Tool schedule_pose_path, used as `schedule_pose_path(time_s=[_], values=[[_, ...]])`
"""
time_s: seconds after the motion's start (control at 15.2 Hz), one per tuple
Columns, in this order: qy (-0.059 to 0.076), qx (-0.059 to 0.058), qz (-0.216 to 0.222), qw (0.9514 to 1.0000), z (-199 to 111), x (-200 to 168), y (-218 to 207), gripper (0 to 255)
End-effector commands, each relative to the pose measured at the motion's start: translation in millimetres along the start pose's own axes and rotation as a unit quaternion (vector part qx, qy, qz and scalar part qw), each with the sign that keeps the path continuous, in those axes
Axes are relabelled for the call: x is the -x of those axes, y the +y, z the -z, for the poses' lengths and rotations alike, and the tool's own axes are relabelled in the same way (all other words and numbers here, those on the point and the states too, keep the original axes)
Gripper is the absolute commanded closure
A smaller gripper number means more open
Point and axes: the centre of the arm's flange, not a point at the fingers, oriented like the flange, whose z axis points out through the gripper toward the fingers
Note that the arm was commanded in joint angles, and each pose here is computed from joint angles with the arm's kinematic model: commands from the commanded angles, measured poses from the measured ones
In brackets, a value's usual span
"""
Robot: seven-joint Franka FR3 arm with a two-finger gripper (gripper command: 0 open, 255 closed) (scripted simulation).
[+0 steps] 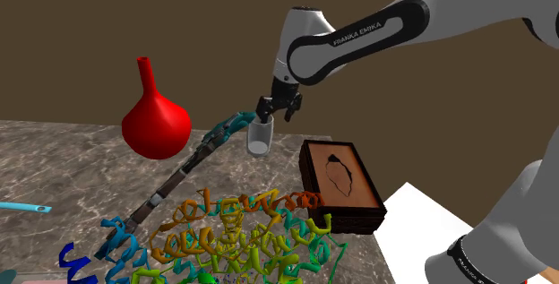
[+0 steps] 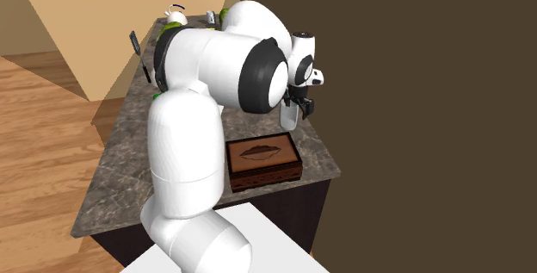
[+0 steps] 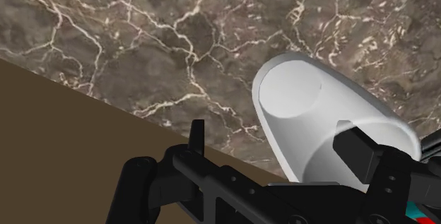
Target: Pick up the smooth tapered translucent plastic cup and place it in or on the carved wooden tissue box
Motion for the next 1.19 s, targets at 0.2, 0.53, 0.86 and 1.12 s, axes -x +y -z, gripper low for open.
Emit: schedule_pose_path(time_s=[0.2,0.53,0.86,1.12], values=[[0.0,0.0,0.0,1.0,-4.2,-0.1,-0.7,0],[0.0,0.0,0.0,1.0,-4.1,-0.1,-0.7,255],[0.0,0.0,0.0,1.0,-4.2,-0.2,-0.6,255],[0.0,0.0,0.0,1.0,1.1,-0.6,-1.0,255]])
